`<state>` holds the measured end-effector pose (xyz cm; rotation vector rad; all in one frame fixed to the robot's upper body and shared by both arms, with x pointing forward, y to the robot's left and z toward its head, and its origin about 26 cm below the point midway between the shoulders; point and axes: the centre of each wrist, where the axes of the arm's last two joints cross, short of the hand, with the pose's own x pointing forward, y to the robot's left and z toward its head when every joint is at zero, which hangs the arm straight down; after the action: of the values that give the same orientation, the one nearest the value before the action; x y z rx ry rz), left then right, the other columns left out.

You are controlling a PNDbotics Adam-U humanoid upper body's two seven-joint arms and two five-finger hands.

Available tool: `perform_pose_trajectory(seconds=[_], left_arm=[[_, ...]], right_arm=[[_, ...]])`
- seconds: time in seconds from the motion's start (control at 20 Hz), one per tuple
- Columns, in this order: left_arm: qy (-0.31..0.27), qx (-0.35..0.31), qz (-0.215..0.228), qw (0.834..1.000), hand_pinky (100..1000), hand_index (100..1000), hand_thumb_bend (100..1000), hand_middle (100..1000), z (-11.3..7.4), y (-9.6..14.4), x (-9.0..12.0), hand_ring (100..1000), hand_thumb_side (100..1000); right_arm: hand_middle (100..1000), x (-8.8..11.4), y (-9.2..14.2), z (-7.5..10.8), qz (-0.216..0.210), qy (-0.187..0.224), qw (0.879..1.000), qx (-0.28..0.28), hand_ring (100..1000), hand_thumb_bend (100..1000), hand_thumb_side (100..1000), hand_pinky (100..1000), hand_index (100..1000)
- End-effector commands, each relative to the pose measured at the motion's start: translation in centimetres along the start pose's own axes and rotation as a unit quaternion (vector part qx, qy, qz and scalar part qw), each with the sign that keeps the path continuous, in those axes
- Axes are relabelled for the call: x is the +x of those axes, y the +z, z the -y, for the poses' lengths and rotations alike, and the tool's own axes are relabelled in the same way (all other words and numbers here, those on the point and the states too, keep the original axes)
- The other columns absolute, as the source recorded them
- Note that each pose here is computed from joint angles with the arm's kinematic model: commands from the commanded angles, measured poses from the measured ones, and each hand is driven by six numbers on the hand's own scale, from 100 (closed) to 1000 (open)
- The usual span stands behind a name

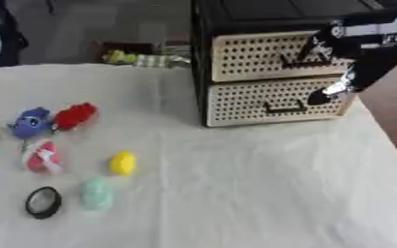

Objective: Pick up objects from table and place into drawer.

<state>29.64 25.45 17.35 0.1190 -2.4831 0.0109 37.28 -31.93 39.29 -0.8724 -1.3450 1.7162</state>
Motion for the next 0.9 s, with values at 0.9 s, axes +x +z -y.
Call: perform_pose_trajectory(seconds=[0.9], left_arm=[[0.003,-0.006,0.008,1.000,353,785,100,602,0.26,-0.35,0.46,592,893]], right_arm=[[100,0.35,1.23,0.60,-0.023,0.030,0.999,0.000,100,584,571,100,839]])
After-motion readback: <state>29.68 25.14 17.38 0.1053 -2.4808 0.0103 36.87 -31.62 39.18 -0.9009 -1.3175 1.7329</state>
